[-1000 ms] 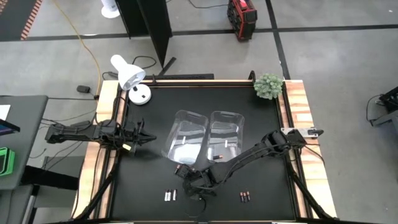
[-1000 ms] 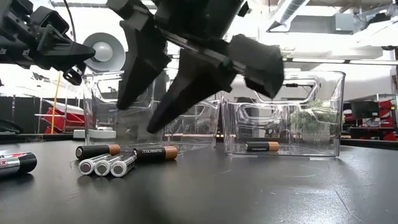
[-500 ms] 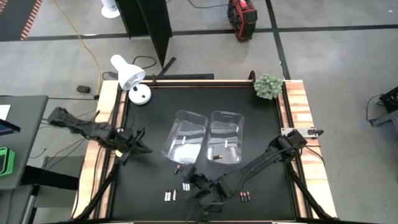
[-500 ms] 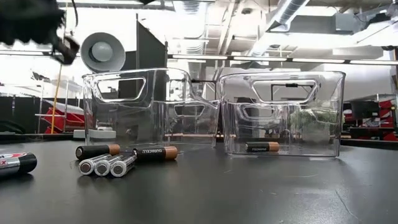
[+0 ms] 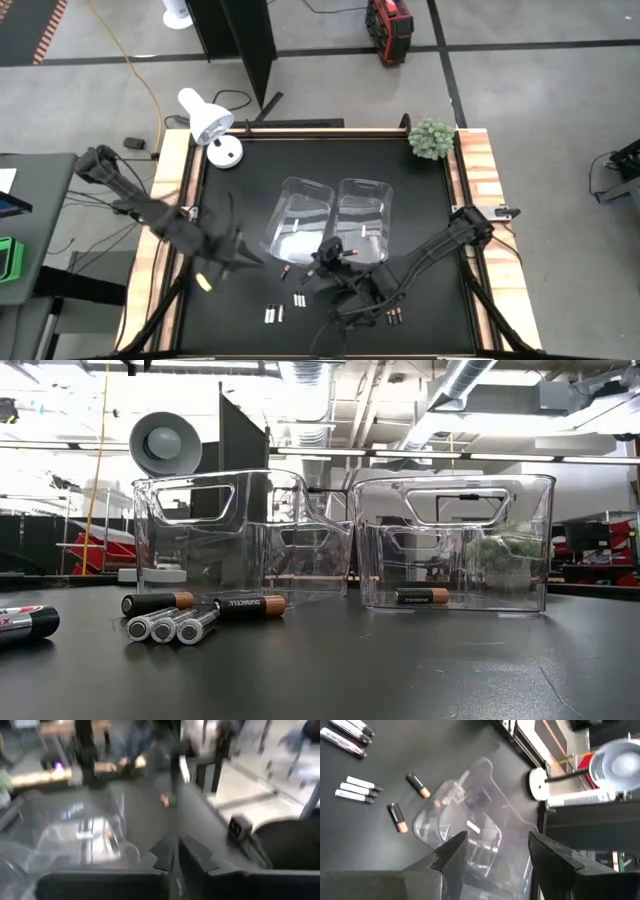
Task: Sort batteries
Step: Put the black battery into the right transparent bin
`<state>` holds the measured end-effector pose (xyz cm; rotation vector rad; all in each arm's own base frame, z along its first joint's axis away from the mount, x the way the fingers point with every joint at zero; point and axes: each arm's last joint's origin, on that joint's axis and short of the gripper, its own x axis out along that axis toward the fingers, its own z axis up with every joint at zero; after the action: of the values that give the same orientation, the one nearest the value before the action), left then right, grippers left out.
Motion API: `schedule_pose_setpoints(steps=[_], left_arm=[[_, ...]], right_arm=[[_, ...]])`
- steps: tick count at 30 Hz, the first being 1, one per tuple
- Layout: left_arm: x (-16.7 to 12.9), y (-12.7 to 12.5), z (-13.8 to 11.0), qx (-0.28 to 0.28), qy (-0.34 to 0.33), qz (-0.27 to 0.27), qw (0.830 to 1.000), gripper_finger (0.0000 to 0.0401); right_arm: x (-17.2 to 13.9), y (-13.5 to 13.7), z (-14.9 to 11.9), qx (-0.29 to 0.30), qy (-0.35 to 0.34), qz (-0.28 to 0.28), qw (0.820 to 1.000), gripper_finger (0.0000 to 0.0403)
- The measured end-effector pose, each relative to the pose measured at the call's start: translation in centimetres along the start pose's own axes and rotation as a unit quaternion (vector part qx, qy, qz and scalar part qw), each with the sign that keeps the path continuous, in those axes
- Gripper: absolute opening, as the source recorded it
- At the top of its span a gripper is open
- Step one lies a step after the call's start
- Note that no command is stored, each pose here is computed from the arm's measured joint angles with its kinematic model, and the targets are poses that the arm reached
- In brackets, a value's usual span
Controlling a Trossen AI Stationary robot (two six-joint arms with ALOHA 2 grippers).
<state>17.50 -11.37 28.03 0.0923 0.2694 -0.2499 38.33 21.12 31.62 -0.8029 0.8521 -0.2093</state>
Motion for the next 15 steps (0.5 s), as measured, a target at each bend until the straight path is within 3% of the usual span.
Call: schedule_pose_setpoints(steps=[5,9,15], left_arm=[[3.0,-3.5,-0.1,-0.020,0.076,0.027,0.997,0.0105],[4.5,-6.3,-0.4,-0.077,0.117,0.042,0.989,0.0153],[6.8,-9.2,-2.6,-0.198,0.189,0.099,0.957,0.0167]], right_arm=[[-1.4,0.0,-1.3,0.027,0.003,-0.008,1.000,0.0223],[-2.7,0.5,-2.5,0.042,0.001,-0.038,0.998,0.0223],[-4.4,0.9,-4.1,0.072,-0.013,-0.086,0.994,0.0223]])
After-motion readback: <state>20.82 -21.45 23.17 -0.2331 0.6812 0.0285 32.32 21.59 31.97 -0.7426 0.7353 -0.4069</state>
